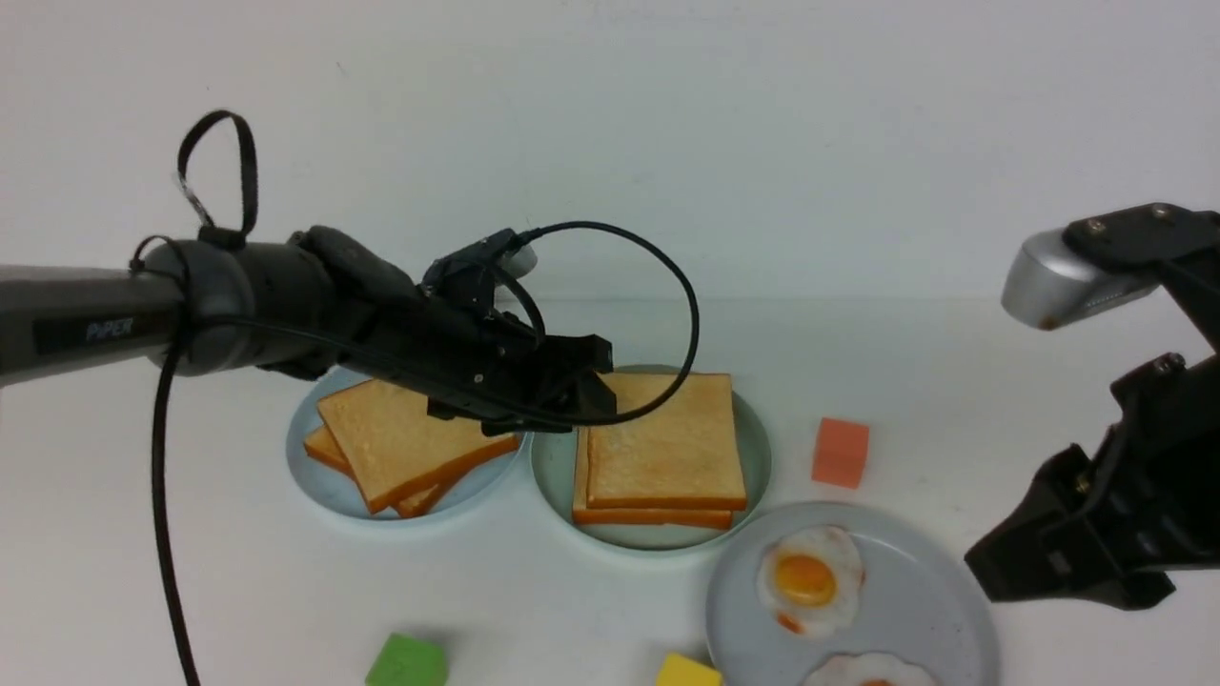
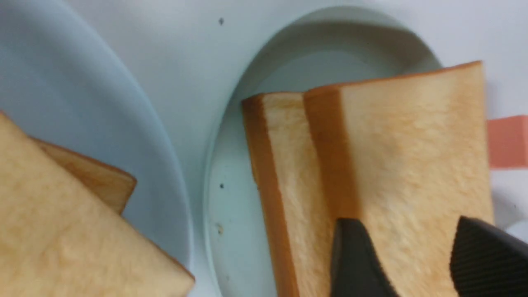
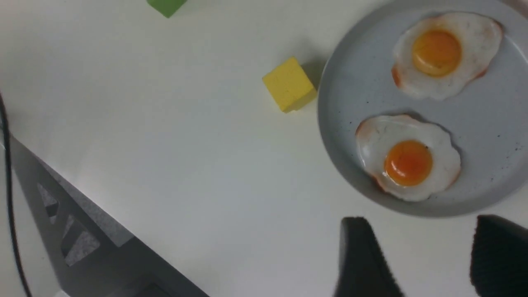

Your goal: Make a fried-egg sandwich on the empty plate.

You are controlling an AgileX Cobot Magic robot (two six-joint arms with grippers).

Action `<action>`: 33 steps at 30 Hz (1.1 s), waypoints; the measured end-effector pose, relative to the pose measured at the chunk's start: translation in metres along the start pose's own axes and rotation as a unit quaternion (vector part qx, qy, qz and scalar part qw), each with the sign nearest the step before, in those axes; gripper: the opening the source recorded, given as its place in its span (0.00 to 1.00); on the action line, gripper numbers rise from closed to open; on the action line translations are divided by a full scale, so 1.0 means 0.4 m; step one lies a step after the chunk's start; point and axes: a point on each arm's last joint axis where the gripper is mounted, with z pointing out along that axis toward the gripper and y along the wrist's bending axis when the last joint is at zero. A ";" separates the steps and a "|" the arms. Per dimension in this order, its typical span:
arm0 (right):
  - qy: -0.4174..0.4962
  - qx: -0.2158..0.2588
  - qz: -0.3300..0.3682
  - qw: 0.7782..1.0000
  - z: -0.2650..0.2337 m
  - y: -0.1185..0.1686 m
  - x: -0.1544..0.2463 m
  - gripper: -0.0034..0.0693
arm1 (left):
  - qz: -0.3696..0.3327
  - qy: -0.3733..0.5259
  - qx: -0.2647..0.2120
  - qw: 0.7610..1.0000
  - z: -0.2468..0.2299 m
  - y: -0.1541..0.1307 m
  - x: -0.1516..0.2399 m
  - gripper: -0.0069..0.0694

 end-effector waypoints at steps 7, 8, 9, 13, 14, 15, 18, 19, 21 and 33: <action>-0.005 0.037 0.008 0.999 -0.001 -0.017 -0.002 0.05 | 0.069 0.031 -0.045 0.996 -0.144 -0.056 -0.008 0.53; -0.012 0.042 0.011 0.999 -0.001 -0.019 -0.003 0.04 | 0.077 0.032 -0.050 0.995 -0.177 -0.070 -0.009 0.49; -0.019 0.044 0.014 0.999 -0.002 -0.020 -0.003 0.03 | 0.080 0.036 -0.051 0.995 -0.200 -0.081 -0.007 0.45; -0.063 0.062 0.021 0.996 -0.007 -0.023 0.019 0.03 | 0.086 0.017 -0.042 0.995 -0.301 -0.125 0.009 0.25; -0.082 0.069 0.025 0.994 -0.009 -0.024 0.035 0.03 | 0.089 0.004 -0.037 0.995 -0.336 -0.139 0.018 0.19; -0.100 0.075 0.029 0.992 -0.010 -0.026 0.050 0.03 | 0.091 -0.004 -0.034 0.995 -0.362 -0.147 0.031 0.13; -0.167 0.089 0.034 0.981 -0.010 -0.029 0.098 0.03 | 0.097 -0.018 -0.029 0.995 -0.430 -0.158 0.082 0.07; -0.194 0.093 0.035 0.976 -0.009 -0.030 0.116 0.03 | 0.101 -0.023 -0.030 0.994 -0.453 -0.160 0.103 0.07; -0.249 0.100 0.035 0.963 -0.006 -0.033 0.149 0.03 | 0.110 -0.034 -0.032 0.993 -0.499 -0.162 0.147 0.07; -0.460 0.123 0.068 0.877 0.053 -0.073 0.281 0.04 | 0.070 -0.081 0.003 0.994 -0.635 -0.113 0.444 0.07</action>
